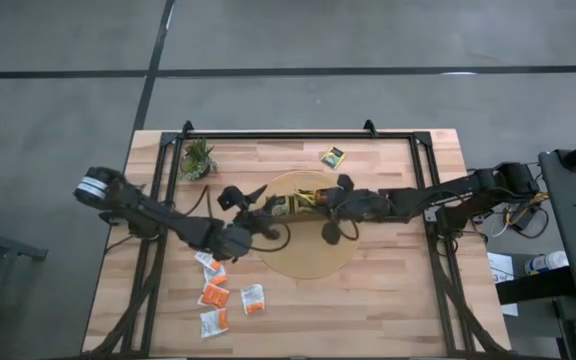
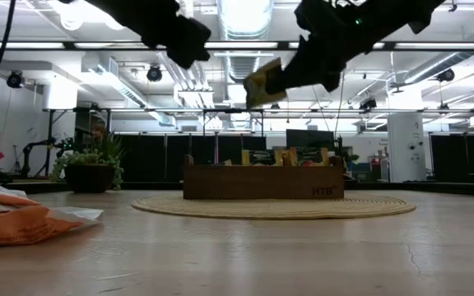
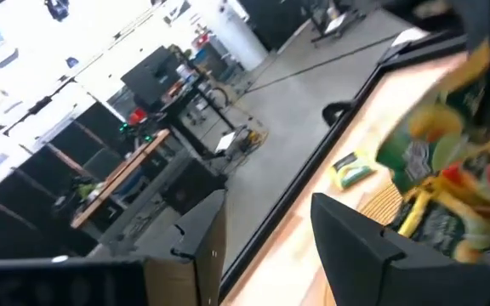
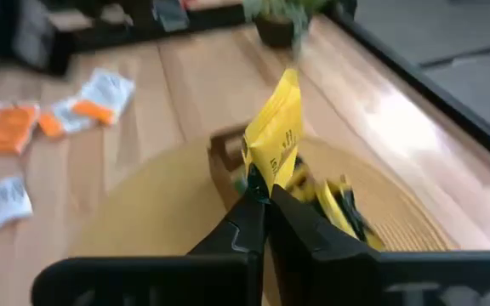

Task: Pick & Place Tea
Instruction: Put the yellow tea bag into the middle section of the wooden organizer

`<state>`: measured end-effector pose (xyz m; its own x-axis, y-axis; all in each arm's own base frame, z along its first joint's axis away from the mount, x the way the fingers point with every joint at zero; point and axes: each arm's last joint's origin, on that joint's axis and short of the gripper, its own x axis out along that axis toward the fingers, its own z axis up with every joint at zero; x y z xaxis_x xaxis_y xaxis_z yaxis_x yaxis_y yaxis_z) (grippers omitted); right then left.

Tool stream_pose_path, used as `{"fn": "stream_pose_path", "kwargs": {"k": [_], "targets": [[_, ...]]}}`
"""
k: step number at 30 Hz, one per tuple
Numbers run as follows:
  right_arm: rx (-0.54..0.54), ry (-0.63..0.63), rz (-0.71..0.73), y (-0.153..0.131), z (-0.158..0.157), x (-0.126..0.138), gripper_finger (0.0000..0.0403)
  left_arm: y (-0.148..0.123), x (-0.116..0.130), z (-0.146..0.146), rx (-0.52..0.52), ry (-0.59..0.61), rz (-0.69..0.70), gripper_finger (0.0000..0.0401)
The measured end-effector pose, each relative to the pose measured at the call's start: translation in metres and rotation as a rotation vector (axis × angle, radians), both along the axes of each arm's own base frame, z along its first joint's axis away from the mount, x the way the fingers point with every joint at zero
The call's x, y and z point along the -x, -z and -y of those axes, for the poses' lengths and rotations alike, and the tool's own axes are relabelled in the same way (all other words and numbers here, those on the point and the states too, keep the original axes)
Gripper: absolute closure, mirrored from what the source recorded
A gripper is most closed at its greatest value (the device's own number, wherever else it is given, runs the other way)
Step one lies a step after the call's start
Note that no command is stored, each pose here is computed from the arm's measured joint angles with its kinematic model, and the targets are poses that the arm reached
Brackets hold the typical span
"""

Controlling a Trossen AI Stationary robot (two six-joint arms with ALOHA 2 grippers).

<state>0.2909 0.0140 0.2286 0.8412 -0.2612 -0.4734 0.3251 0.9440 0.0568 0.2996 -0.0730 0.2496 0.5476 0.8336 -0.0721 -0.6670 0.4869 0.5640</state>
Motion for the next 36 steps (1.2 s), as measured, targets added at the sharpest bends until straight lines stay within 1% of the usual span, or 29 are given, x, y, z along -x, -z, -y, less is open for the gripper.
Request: {"fn": "stream_pose_path", "kwargs": {"k": [3, 6, 8, 12, 13, 15, 20, 25, 32, 36], "targets": [[0.000, -0.001, -0.042, 0.005, 0.000, 0.001, 0.0394, -0.003, 0.004, 0.005, 0.026, 0.045, 0.029, 0.0236], [0.025, -0.023, -0.069, 0.010, 0.000, -0.001, 0.0394, -0.005, 0.005, 0.006, 0.069, 0.132, 0.035, 0.0236], [0.024, -0.066, -0.088, 0.013, -0.001, -0.004, 0.0394, -0.003, 0.005, 0.007, 0.114, 0.233, 0.011, 0.0236], [0.036, -0.175, -0.103, 0.014, -0.005, -0.007, 0.0394, 0.002, 0.002, 0.011, 0.221, 0.480, -0.046, 0.0236], [0.045, -0.188, -0.105, 0.014, -0.006, -0.007, 0.0394, 0.003, 0.002, 0.013, 0.241, 0.531, -0.051, 0.0236], [0.055, -0.199, -0.106, 0.013, -0.008, -0.007, 0.0394, 0.002, 0.001, 0.015, 0.269, 0.594, -0.052, 0.0236], [0.081, -0.234, -0.114, 0.013, -0.012, -0.007, 0.0394, 0.002, 0.001, 0.015, 0.283, 0.595, -0.064, 0.0236], [0.108, -0.344, -0.122, 0.014, -0.021, -0.006, 0.0394, 0.004, 0.001, 0.015, 0.291, 0.596, -0.088, 0.0236], [0.228, -0.462, -0.133, 0.014, -0.034, -0.005, 0.0394, 0.005, 0.001, 0.017, 0.351, 0.683, -0.090, 0.0236], [0.249, -0.478, -0.127, 0.013, -0.035, -0.005, 0.0394, 0.005, 0.000, 0.018, 0.381, 0.723, -0.089, 0.0236]]}}
